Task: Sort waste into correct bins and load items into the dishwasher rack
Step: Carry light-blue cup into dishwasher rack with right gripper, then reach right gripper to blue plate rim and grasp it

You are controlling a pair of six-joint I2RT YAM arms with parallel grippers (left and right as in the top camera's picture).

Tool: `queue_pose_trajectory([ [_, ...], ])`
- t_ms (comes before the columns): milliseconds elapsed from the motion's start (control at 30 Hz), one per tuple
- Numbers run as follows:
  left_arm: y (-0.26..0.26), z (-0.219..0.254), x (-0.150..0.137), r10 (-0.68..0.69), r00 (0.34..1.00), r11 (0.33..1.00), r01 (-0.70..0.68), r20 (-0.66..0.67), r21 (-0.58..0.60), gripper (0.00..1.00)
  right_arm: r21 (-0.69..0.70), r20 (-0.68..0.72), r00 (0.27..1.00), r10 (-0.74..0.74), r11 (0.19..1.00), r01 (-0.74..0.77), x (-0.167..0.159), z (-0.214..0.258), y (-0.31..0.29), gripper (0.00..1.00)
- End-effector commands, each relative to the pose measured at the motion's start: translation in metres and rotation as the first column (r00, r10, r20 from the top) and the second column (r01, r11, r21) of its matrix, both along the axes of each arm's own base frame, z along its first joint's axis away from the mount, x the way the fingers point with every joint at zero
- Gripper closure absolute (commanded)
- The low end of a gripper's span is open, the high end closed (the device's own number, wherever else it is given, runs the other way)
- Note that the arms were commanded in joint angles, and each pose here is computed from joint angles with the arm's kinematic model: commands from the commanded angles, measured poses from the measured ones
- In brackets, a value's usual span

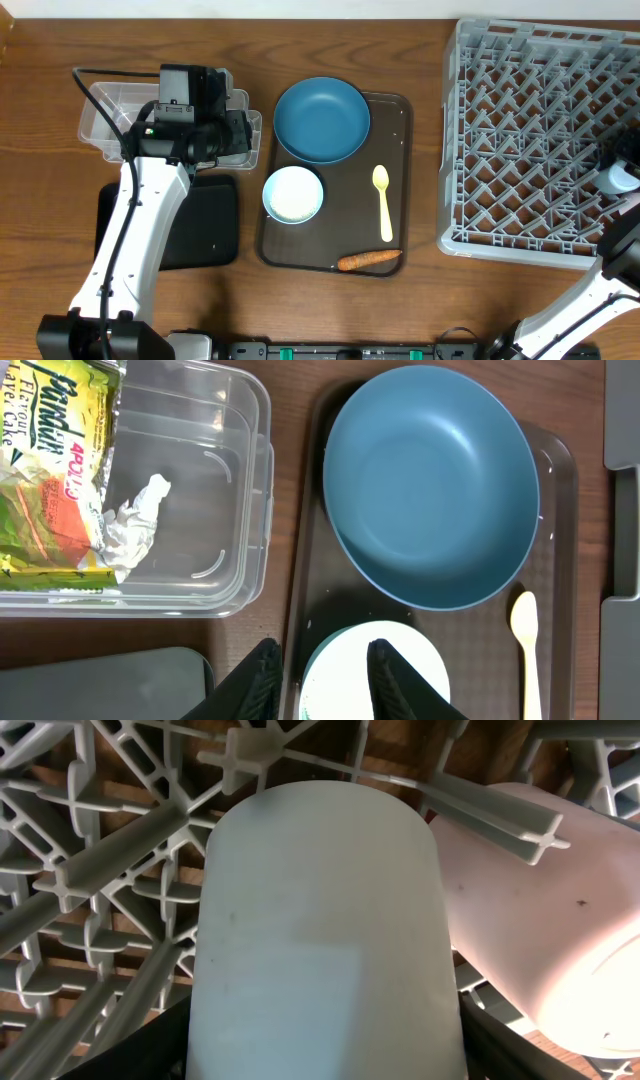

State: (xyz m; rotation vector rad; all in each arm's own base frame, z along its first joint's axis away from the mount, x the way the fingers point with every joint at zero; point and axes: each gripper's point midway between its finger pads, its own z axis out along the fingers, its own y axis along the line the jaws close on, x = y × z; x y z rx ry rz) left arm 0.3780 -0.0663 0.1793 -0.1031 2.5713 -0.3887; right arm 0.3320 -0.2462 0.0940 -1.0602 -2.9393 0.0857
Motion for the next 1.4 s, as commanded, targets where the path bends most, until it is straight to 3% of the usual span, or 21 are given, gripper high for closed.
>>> queue_pose_trajectory([
  [0,0.004,0.0,0.001,0.002,1.0,1.0,-0.002,0.002,0.018,0.68,-0.025,0.024,1.0,-0.017,1.0,0.018,0.003,0.011,-0.007,0.28],
  [200,0.004,0.0,0.001,0.002,1.0,1.0,-0.002,0.002,0.018,0.68,-0.037,0.07,0.997,-0.009,0.999,0.012,0.008,0.029,-0.007,0.12],
  [567,0.004,0.0,0.001,0.002,1.0,1.0,-0.002,0.003,0.018,0.68,-0.01,0.201,0.978,0.062,0.998,-0.061,0.025,0.061,0.013,0.18],
  [667,0.004,0.0,0.001,0.002,1.0,1.0,-0.002,0.003,0.018,0.63,-0.002,0.281,0.952,0.12,0.992,-0.125,0.04,0.077,0.03,0.18],
  [833,0.004,0.0,0.001,0.002,1.0,1.0,-0.002,0.002,0.018,0.6,0.056,0.463,0.843,0.274,0.94,-0.336,0.077,0.105,0.091,0.17],
  [967,0.005,-0.001,0.0,0.002,1.0,1.0,-0.002,-0.005,0.019,0.56,0.074,0.531,0.765,0.365,0.879,-0.471,0.101,0.113,0.146,0.16],
  [1367,0.021,-0.014,-0.016,0.051,0.995,0.994,-0.042,-0.083,0.103,0.5,-0.112,0.616,0.447,0.649,0.633,-0.766,0.159,0.116,0.331,0.19],
])
